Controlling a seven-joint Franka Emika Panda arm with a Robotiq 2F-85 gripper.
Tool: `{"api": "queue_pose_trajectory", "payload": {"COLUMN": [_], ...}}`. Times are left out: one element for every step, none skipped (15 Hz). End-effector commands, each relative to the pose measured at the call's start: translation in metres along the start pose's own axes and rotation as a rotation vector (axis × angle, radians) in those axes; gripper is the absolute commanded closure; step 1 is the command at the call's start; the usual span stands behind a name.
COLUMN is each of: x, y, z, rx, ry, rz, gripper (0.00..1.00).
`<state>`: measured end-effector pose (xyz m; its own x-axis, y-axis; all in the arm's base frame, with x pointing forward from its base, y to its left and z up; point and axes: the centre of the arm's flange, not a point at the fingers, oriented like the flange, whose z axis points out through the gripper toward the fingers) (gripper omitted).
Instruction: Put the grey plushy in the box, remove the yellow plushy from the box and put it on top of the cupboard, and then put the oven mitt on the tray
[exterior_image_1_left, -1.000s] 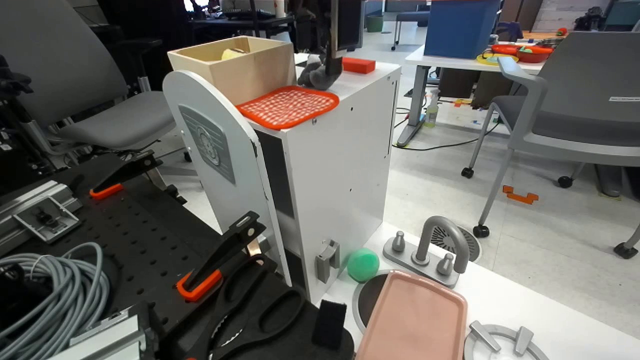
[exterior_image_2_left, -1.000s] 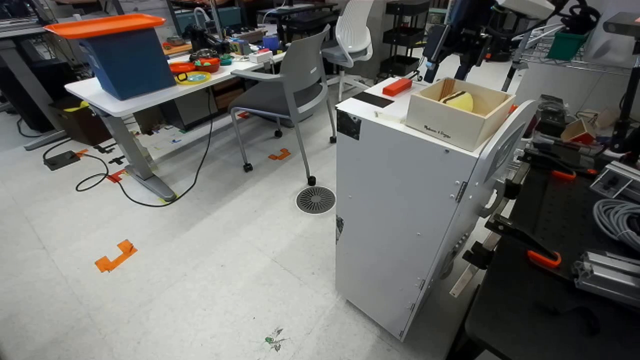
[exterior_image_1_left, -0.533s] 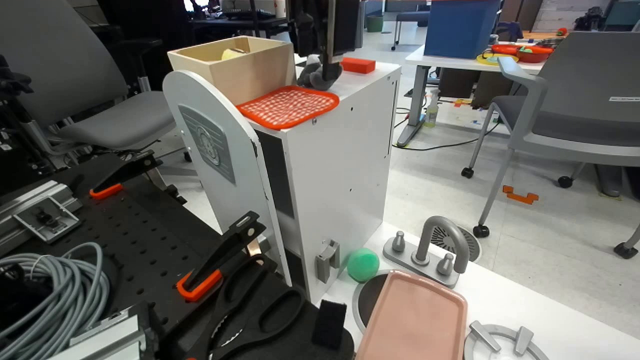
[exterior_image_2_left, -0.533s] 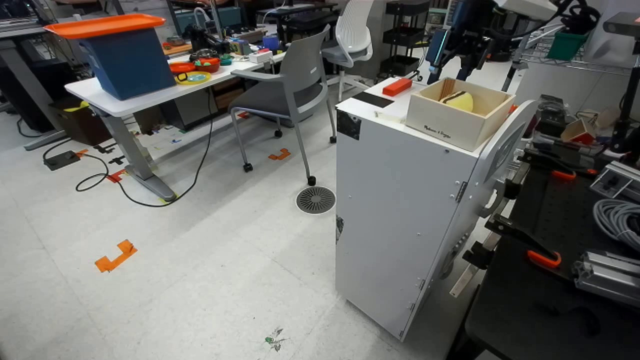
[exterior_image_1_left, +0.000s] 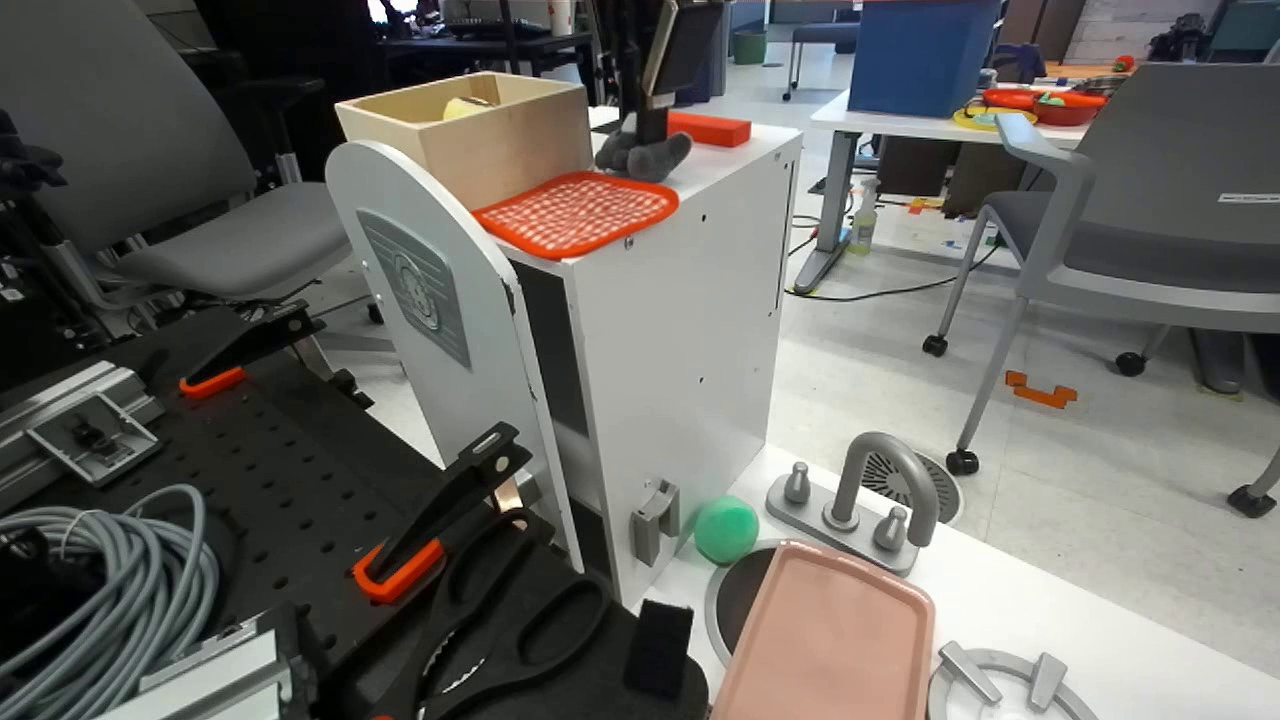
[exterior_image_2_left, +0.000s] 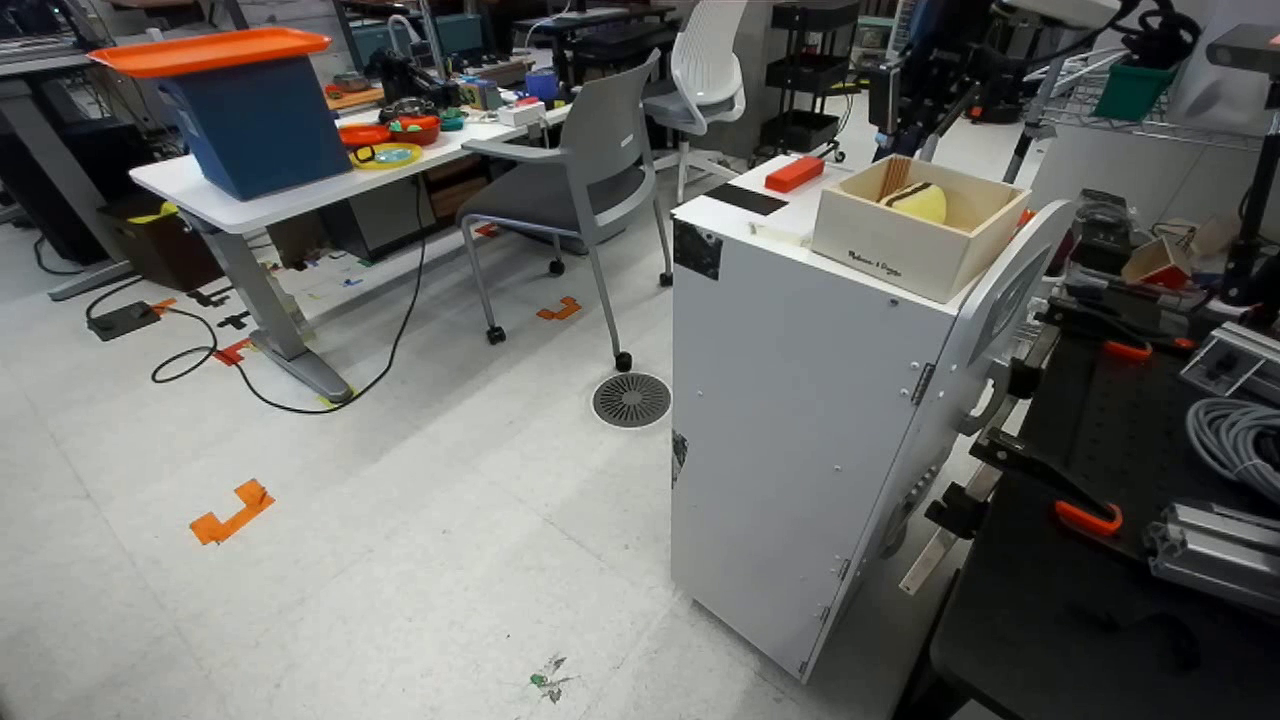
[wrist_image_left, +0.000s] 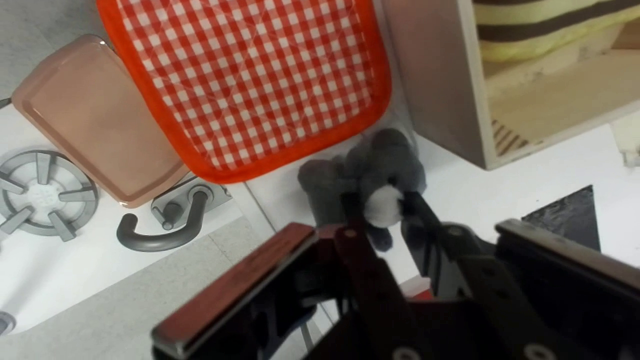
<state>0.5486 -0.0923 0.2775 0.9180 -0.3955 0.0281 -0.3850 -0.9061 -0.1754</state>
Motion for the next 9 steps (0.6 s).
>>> {"api": "queue_pose_trajectory", "payload": {"x": [-0.003,-0.003,-0.002,-0.001,-0.001,0.000,0.000,0.000,0.000], "y": [-0.001,-0.001,-0.001,-0.001,-0.001,-0.001,-0.001,-0.001,-0.002], "z": [-0.013,-0.014,-0.016,-0.017,-0.018,-0.020,-0.023,-0.026,-0.030], "rx": [-0.008,-0.007,-0.006,-0.002,0.001,0.004,0.008,0.014,0.019], "ry": [0.013,0.018,0.022,0.024,0.026,0.027,0.031,0.036,0.041], "rz": [0.008,0.008,0.007,0.008,0.007,0.008,0.008,0.006,0.004], "gripper": [1.00,1.00,1.00,0.98,0.98,0.98,0.98,0.98,0.98]}}
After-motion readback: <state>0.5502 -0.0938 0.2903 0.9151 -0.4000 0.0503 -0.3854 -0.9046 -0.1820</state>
